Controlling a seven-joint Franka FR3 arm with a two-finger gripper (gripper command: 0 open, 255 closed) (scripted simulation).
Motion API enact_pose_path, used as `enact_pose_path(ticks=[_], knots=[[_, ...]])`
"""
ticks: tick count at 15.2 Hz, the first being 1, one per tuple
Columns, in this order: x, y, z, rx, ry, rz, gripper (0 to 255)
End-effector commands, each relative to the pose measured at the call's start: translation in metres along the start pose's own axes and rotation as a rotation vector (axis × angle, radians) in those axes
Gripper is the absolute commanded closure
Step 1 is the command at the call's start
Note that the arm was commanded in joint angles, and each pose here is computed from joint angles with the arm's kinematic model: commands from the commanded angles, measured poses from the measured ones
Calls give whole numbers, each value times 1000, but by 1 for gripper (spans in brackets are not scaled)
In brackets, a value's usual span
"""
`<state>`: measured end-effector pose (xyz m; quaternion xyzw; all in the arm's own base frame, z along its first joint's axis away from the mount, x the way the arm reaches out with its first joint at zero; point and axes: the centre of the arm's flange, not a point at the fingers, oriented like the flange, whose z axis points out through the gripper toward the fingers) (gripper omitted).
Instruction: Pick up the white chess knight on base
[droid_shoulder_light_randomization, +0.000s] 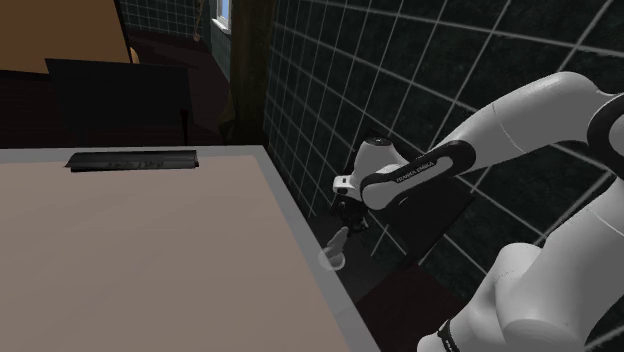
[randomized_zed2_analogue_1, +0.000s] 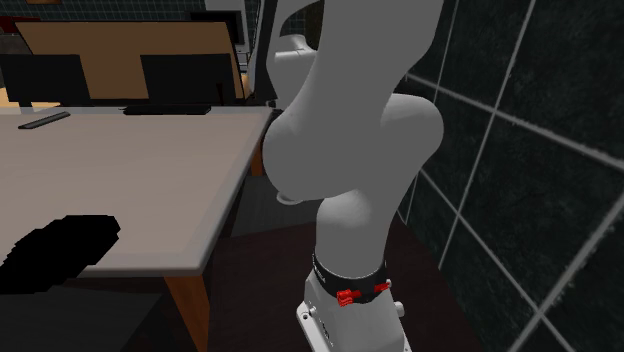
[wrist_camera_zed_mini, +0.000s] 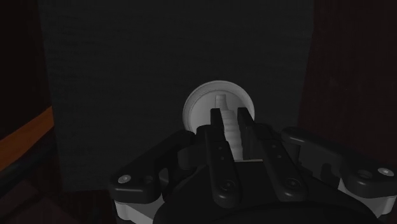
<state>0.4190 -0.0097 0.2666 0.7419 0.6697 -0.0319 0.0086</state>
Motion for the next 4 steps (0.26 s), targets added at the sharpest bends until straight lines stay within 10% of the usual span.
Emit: enact_pose_path(ticks=[1, 4], knots=[[0, 0, -11, 0, 0, 0, 255], [0, 0, -17, 0, 0, 0, 255]])
